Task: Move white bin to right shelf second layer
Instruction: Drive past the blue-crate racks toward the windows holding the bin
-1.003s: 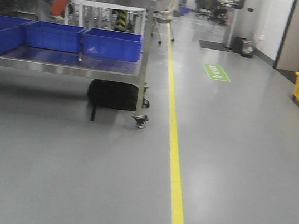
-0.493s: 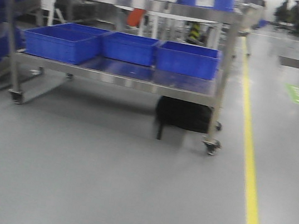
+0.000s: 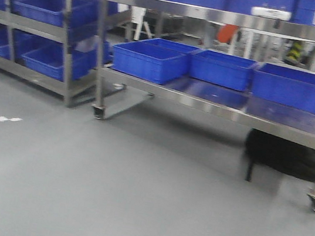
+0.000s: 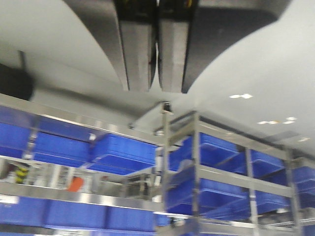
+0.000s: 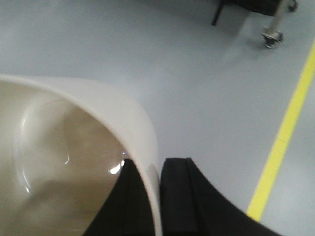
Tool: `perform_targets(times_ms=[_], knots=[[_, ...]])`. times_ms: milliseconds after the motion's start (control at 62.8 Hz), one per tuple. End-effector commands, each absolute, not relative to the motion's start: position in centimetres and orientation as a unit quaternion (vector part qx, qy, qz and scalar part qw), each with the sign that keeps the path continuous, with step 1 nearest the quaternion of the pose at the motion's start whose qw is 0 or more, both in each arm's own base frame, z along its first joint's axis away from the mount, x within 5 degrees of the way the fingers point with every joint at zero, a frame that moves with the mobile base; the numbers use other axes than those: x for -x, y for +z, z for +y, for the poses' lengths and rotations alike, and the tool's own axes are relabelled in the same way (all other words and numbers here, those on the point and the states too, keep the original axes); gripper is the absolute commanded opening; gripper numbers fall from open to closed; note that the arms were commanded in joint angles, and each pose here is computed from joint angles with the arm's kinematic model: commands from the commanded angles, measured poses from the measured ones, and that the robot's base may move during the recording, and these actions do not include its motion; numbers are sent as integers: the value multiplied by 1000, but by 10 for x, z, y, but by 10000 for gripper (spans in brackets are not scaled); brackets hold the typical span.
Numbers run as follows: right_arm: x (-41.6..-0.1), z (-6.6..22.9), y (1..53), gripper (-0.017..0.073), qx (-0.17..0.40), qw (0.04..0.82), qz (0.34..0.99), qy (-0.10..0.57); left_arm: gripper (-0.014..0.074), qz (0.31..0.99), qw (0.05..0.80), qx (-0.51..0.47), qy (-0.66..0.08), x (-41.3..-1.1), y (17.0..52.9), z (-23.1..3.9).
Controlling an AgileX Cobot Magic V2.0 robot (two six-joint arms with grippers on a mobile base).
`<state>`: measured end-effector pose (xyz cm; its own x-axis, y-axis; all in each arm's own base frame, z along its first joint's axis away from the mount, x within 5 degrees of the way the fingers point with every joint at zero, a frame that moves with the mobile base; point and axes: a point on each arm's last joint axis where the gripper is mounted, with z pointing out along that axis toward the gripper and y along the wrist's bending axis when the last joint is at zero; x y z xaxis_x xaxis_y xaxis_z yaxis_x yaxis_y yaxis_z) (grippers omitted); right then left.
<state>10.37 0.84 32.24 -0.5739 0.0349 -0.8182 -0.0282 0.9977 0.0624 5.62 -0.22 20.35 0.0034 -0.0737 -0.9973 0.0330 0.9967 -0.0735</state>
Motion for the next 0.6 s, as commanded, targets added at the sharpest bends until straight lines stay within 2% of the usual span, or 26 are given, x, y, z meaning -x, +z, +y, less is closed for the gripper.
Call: perform_targets(times_ms=[0, 589], knots=[[-108, 9, 339, 55, -2, 512, 858, 39, 85, 677, 735, 17, -40, -56, 203, -2], [-108, 9, 339, 55, -2, 512, 858, 39, 85, 677, 735, 17, -40, -56, 203, -2]])
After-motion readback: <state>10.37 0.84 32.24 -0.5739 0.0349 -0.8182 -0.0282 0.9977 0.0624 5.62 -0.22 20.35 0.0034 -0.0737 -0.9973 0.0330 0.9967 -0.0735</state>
